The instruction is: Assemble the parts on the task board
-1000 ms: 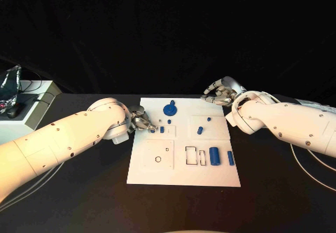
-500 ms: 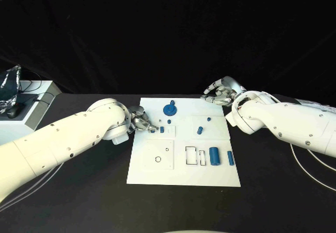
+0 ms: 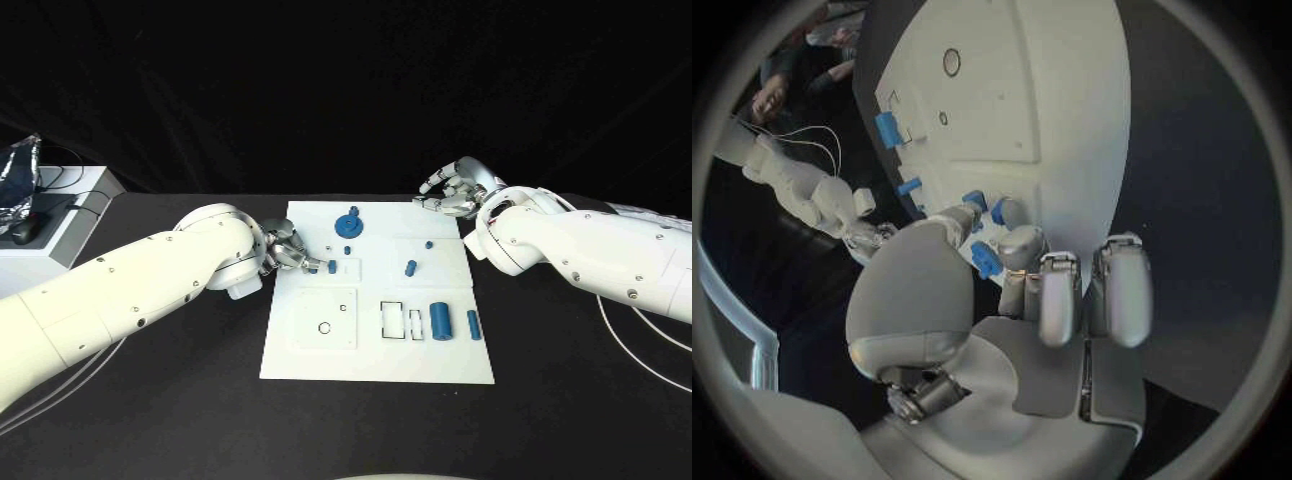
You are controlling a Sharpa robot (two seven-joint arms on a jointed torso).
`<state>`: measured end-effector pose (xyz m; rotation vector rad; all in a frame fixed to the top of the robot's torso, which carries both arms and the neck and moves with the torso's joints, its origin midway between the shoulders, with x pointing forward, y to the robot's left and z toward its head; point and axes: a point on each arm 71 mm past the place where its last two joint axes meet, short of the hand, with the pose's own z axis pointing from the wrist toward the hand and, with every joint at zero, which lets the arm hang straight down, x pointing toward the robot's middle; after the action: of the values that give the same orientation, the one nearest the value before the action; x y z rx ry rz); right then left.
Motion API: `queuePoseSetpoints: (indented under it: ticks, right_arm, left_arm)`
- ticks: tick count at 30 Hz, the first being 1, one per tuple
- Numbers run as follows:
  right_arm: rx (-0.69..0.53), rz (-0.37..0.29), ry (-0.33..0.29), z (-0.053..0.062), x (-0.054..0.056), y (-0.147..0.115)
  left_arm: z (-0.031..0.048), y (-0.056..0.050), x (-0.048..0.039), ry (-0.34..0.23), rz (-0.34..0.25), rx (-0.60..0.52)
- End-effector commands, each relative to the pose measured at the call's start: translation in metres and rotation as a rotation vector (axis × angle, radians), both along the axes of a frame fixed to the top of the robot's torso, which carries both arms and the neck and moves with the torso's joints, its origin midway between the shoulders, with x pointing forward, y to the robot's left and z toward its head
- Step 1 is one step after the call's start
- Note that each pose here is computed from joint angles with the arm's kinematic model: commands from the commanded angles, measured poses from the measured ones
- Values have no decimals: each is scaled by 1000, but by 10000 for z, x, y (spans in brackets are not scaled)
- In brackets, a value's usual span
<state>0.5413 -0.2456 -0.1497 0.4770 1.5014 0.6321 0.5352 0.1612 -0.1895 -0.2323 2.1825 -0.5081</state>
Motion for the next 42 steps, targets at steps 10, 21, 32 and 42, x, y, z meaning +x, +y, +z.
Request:
queuePoseSetpoints:
  ticks: [10, 21, 32, 42]
  right_arm:
    - [-8, 8, -10, 3, 1, -4]
    - [6, 8, -28, 16, -3, -32]
    - [80, 38, -105, 73, -3, -46]
    - [115, 75, -163, 108, 15, -25]
  left_arm:
    - [155, 55, 11, -32, 29, -50]
    - [358, 146, 20, -37, 69, -335]
    - [506, -87, -59, -453, -217, -472]
    - [344, -319, -102, -644, -413, -299]
